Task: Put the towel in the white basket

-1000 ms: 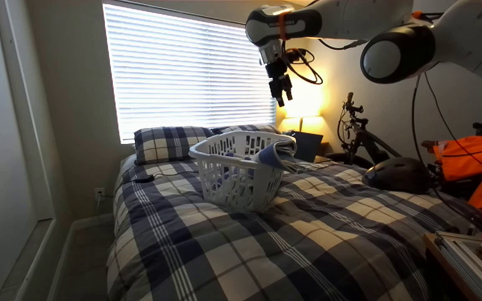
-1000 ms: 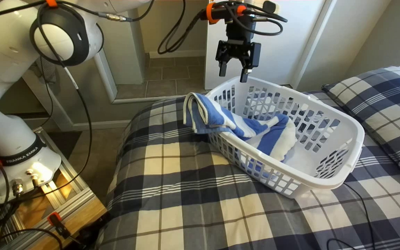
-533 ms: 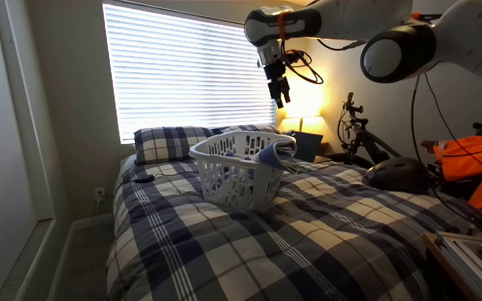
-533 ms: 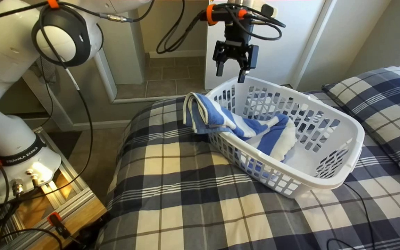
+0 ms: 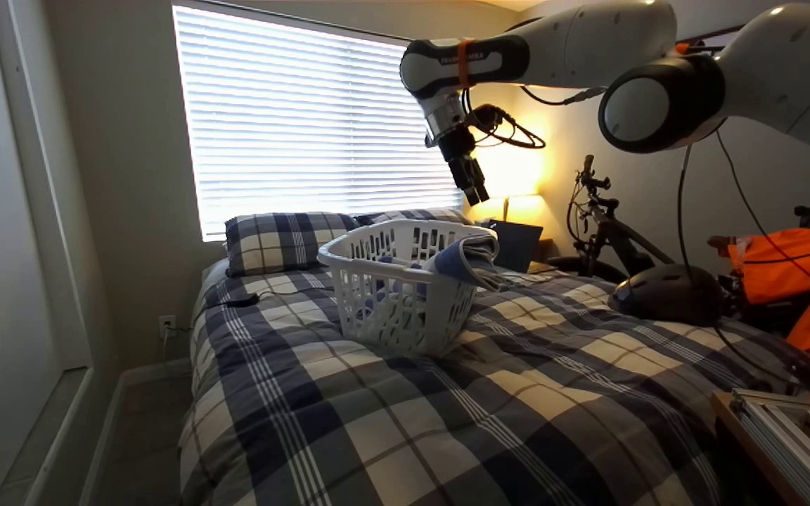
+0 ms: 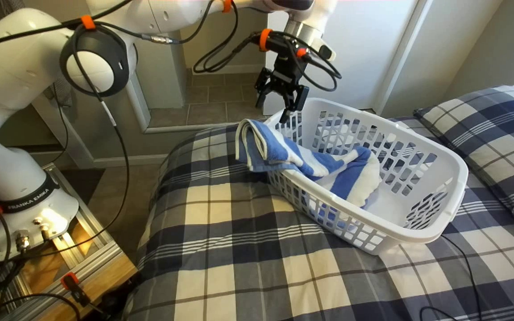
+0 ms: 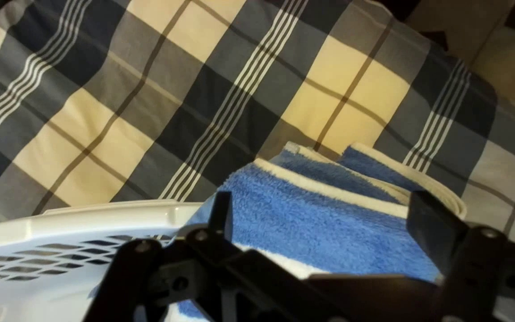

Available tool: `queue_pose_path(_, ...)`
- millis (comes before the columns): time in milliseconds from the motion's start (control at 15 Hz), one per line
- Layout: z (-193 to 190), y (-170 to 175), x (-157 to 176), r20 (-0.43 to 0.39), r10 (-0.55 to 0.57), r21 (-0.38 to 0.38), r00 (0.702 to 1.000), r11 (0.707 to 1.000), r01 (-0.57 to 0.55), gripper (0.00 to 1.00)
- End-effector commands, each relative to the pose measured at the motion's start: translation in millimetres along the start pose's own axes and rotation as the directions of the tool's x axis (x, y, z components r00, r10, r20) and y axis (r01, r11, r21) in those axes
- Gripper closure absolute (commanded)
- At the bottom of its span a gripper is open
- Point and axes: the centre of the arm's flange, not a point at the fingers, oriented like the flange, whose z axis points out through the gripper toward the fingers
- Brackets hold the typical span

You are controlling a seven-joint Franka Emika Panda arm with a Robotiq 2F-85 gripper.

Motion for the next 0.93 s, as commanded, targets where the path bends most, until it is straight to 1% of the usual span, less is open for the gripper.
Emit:
queue_pose_path(0,60,-16,-17,0.015,0.000,0.057,1.000,0.998,-0.001,0.00)
queue_pose_path(200,80,-15,-5,0.031,-0.099,0.024,0.995,0.995,0.098,0.00)
queue_pose_path(333,89,-13,3,0.034,-0.180,0.019,0.983,0.984,0.179,0.00)
queue_pose_path(533,99,-12,14,0.048,-0.313,0.005,0.949,0.950,0.313,0.00)
queue_pose_path(667,106,-11,18,0.072,-0.384,0.016,0.921,0.923,0.384,0.01)
queue_pose_path(733,109,-11,21,0.078,-0.409,0.010,0.909,0.912,0.409,0.26)
queue_pose_path(800,111,-11,22,0.084,-0.430,0.008,0.899,0.903,0.430,0.26)
queue_pose_path(867,112,-10,23,0.088,-0.449,0.002,0.889,0.893,0.450,0.29)
